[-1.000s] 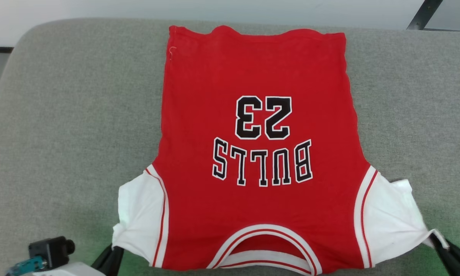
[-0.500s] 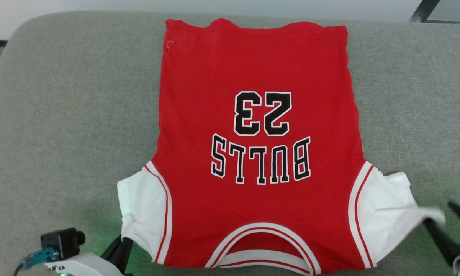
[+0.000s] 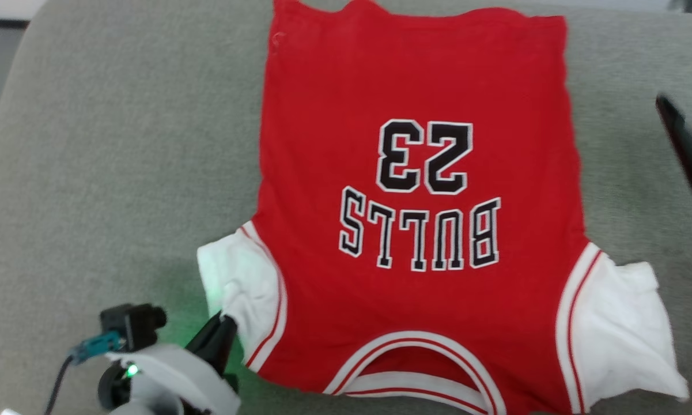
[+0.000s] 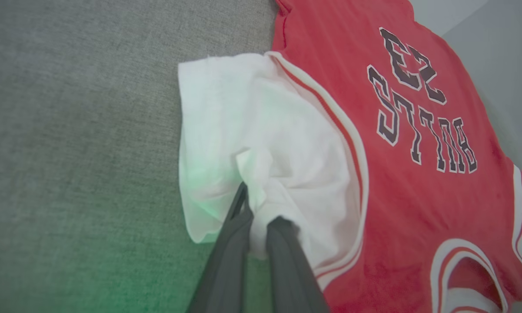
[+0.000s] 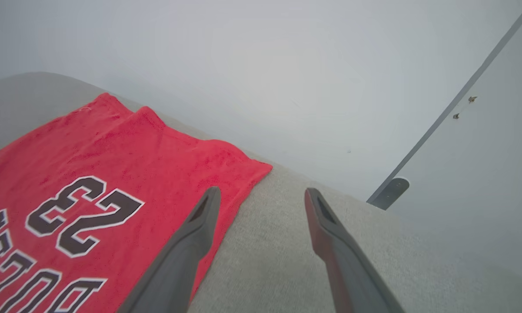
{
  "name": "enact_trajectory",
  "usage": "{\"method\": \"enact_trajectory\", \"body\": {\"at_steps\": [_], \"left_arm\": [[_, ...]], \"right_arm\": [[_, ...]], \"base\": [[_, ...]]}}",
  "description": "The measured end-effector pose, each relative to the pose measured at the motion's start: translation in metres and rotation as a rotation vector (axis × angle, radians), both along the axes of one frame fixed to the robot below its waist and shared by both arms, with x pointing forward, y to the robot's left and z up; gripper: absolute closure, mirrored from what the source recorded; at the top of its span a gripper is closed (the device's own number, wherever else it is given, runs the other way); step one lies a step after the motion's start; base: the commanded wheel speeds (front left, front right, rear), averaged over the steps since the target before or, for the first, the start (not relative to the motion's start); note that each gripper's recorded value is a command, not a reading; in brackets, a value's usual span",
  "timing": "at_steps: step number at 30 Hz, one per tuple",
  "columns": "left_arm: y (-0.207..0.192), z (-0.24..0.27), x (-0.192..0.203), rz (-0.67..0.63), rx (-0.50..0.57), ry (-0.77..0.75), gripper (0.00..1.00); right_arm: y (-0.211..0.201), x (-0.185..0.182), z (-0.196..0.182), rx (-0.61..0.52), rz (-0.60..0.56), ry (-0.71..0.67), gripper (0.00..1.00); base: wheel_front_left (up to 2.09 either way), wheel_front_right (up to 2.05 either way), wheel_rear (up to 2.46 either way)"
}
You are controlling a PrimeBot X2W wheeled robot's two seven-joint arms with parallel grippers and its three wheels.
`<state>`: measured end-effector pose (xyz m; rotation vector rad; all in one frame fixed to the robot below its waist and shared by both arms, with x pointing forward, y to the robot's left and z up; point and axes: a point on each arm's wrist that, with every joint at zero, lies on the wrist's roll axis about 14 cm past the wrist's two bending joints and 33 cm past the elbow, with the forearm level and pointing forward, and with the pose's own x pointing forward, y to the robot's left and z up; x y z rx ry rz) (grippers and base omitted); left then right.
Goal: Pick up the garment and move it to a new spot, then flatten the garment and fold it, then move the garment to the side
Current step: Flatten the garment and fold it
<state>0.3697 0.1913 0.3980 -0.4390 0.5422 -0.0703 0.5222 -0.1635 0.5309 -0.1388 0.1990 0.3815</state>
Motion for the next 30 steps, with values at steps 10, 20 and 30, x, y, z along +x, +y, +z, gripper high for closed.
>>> {"method": "enact_trajectory", "body": {"at_steps": [10, 20, 30], "left_arm": [[-0.013, -0.007, 0.017, -0.011, -0.023, -0.033, 1.0], [-0.011, -0.025, 0.017, 0.011, -0.042, -0.003, 1.0], [-0.008, -0.034, 0.017, 0.031, -0.065, 0.012, 1.0]], "right_arm": [[0.032, 0.103, 0.006, -0.06, 0.046, -0.008, 0.0], [0.054, 0.155, -0.08, -0.125, 0.033, 0.319, 0.0], [0.067, 0.171, -0.154, -0.15, -0.024, 0.654, 0.0]], "base": [[0.0, 0.0, 0.0], [0.0, 0.0, 0.0], [0.0, 0.0, 0.0]]}}
